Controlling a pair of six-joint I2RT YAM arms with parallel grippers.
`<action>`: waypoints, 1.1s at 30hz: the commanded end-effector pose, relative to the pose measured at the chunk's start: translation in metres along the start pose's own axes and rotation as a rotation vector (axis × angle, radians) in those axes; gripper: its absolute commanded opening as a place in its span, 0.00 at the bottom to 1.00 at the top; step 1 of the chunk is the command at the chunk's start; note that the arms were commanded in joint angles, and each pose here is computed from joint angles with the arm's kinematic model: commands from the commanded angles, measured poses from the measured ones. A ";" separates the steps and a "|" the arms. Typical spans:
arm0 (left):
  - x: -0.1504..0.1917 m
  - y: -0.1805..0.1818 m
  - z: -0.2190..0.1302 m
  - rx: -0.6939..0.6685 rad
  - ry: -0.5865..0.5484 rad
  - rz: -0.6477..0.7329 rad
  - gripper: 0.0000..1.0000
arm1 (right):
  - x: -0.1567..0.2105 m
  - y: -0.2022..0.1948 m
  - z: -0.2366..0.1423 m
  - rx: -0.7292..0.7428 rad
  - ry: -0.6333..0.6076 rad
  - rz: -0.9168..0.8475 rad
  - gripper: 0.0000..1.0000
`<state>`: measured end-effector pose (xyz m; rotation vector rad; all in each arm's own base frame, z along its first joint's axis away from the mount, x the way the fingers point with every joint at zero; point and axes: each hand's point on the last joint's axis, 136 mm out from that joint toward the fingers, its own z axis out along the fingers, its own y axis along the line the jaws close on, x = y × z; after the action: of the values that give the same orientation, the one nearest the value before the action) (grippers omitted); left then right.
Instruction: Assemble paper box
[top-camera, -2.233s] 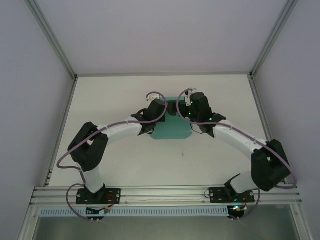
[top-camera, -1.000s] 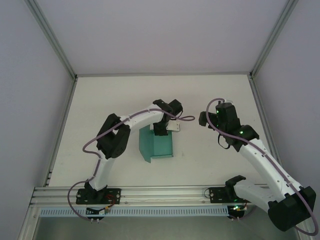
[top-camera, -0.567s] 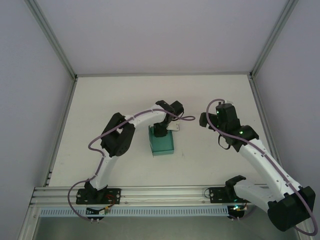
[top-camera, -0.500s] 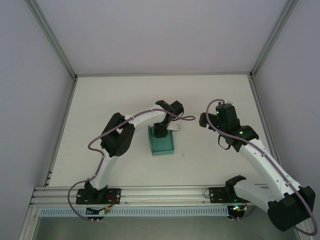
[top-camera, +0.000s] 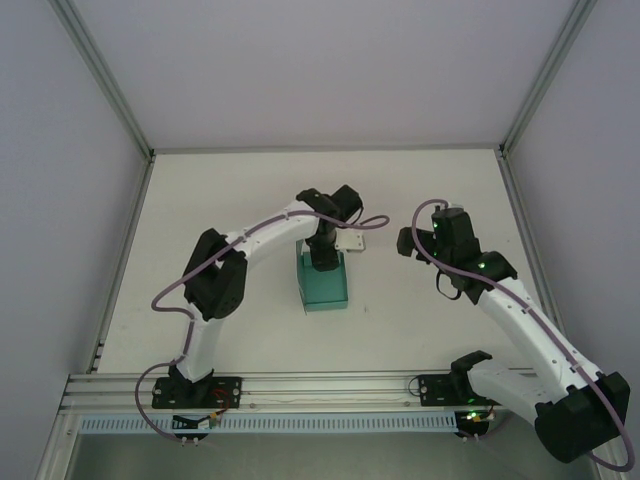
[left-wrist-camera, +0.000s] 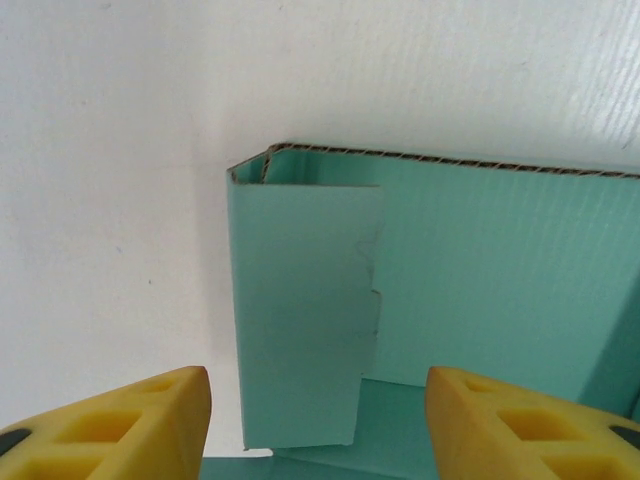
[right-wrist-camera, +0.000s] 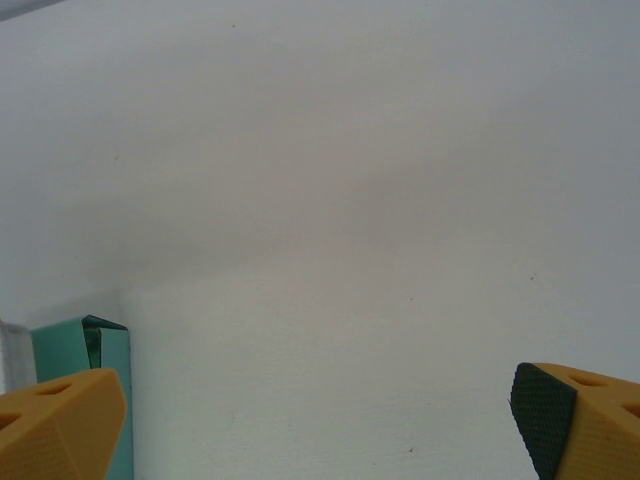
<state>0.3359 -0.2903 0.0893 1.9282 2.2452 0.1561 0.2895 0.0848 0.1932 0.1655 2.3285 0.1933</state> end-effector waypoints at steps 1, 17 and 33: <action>0.003 0.013 -0.001 0.015 -0.008 -0.046 0.56 | 0.002 0.000 0.001 -0.012 0.001 -0.008 1.00; 0.008 0.009 0.047 0.109 0.063 -0.058 0.41 | 0.005 -0.002 0.005 -0.001 0.016 -0.003 1.00; 0.009 0.041 0.071 -0.068 0.079 -0.172 0.00 | 0.007 -0.007 0.001 0.004 0.002 0.008 1.00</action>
<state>0.3706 -0.2823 0.0273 1.8256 2.4208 0.1998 0.2859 0.0829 0.1842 0.1675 2.3482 0.1910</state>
